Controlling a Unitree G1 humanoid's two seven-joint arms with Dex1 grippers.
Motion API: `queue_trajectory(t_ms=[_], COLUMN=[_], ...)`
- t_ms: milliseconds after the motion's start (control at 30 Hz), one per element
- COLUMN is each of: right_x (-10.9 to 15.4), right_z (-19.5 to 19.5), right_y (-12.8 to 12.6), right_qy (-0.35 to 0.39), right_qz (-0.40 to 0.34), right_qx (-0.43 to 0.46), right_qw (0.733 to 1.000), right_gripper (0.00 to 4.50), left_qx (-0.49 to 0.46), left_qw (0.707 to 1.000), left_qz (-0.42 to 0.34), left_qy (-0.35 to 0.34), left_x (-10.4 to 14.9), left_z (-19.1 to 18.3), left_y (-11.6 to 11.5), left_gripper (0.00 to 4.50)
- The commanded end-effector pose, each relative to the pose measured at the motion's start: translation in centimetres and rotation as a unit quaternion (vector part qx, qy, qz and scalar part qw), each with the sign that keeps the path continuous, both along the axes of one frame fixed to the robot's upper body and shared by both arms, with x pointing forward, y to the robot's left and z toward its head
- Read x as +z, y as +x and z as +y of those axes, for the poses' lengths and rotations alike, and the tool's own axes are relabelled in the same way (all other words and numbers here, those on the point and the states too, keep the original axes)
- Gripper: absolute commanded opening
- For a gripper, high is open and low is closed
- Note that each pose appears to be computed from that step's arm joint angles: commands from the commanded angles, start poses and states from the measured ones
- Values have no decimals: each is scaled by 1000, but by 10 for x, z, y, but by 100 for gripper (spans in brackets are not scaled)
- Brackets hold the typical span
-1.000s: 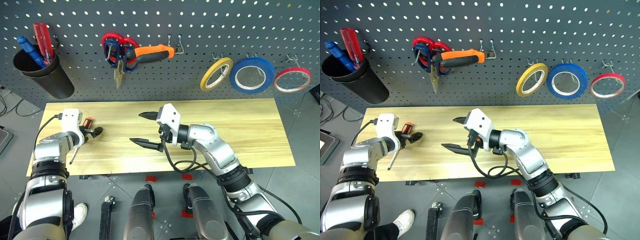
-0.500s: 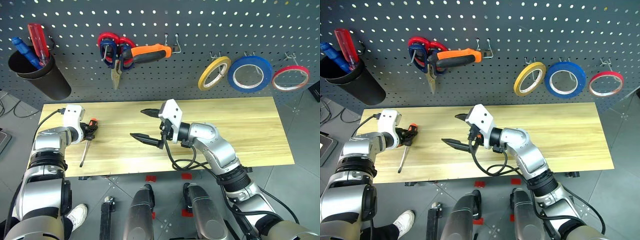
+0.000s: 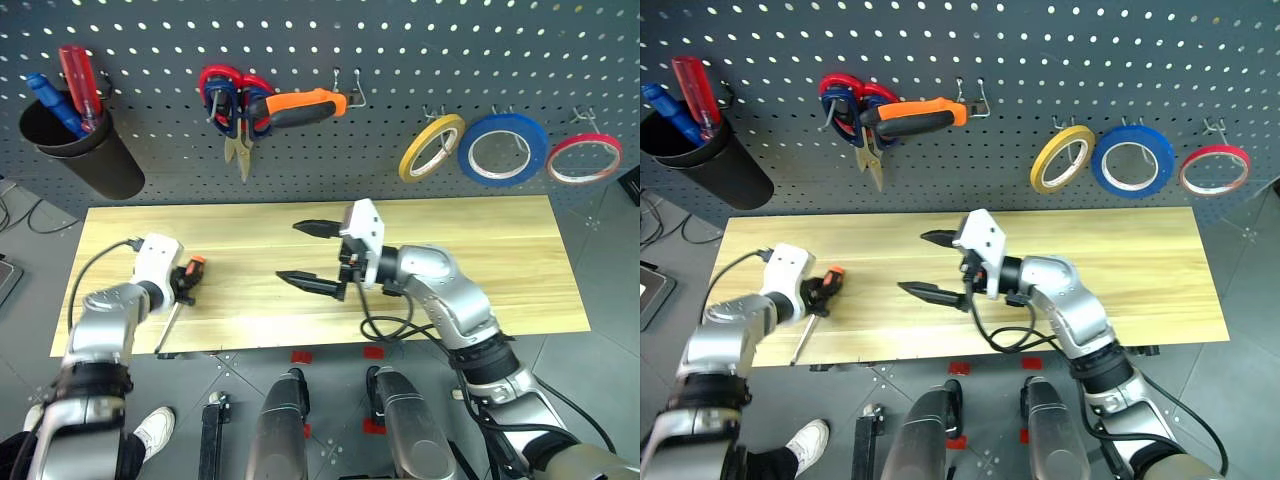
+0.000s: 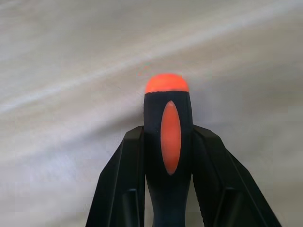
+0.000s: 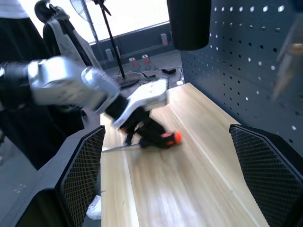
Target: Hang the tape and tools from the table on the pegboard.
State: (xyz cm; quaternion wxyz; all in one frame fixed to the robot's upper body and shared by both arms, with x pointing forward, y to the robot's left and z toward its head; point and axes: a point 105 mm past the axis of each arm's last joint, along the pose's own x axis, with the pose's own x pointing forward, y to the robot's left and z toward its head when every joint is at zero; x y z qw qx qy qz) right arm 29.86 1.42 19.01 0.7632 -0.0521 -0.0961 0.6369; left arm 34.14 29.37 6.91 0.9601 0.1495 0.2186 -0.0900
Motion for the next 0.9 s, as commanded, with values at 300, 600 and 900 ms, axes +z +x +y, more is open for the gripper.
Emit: queue_trajectory(t_ms=[300, 600, 900], right_x=[46, 73, 84], right_z=[-42, -45, -48], right_y=[1, 2, 2], right_qy=[94, 162, 185], right_qz=[-14, 0, -4], right_qx=[-49, -72, -64], right_qw=[994, 984, 981], right_gripper=[450, 450, 450], left_qx=[-34, 72, 143], left_qw=[962, 898, 824], left_qz=[-260, -421, -527], left_qy=[74, 102, 148], left_x=[126, 226, 283], left_z=[-96, -86, -72], left_y=[-39, -53, -67], left_gripper=[99, 99, 99])
